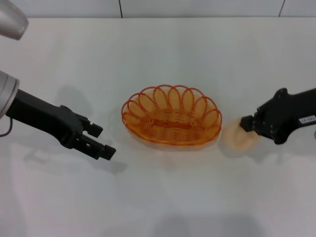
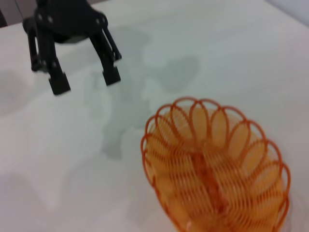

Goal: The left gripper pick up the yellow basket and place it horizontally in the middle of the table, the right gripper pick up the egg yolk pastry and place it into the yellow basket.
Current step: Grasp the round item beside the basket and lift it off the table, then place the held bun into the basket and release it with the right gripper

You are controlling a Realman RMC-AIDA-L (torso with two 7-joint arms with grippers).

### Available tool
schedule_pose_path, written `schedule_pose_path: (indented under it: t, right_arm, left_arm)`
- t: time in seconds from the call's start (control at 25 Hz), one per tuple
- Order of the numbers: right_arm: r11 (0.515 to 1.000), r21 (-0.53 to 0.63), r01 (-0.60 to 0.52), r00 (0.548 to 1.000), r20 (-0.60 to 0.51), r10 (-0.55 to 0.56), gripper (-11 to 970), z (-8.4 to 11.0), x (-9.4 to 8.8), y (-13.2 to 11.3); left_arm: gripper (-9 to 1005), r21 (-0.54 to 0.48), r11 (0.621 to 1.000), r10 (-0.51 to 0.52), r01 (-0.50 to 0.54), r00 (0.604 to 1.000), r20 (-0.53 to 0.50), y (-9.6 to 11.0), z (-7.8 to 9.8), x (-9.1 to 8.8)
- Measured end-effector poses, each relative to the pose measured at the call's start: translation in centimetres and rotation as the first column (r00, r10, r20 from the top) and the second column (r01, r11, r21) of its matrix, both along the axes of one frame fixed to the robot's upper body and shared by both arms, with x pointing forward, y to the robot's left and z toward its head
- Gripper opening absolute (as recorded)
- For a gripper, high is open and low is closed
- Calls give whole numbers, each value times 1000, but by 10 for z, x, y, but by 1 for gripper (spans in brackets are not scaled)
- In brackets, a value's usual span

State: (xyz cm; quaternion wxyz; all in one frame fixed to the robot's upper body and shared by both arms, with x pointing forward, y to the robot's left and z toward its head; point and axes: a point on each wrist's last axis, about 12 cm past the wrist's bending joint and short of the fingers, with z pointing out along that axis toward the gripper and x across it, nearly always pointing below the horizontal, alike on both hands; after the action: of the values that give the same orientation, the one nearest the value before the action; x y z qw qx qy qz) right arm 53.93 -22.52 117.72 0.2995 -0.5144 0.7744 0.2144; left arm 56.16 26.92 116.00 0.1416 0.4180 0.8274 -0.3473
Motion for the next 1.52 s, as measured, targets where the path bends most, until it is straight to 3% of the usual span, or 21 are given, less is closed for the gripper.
schedule_pose_path:
  t: [0.32,0.84,1.52]
  right_arm:
    - [998,11,-63,997,46,63,26,21,12,26]
    - [990,42,-135,986,109,129,36,25,34,77]
    - [991,58,-120,985,131,112,50,15,45,93]
  left_arm:
    - [890,4,1000,5,-5,1000,6,0,-1,1]
    - [890,7,1000,9,-9,1000,15,-1,-1,2]
    - [889,11,1000,0,0,1000,29,-3,0,5]
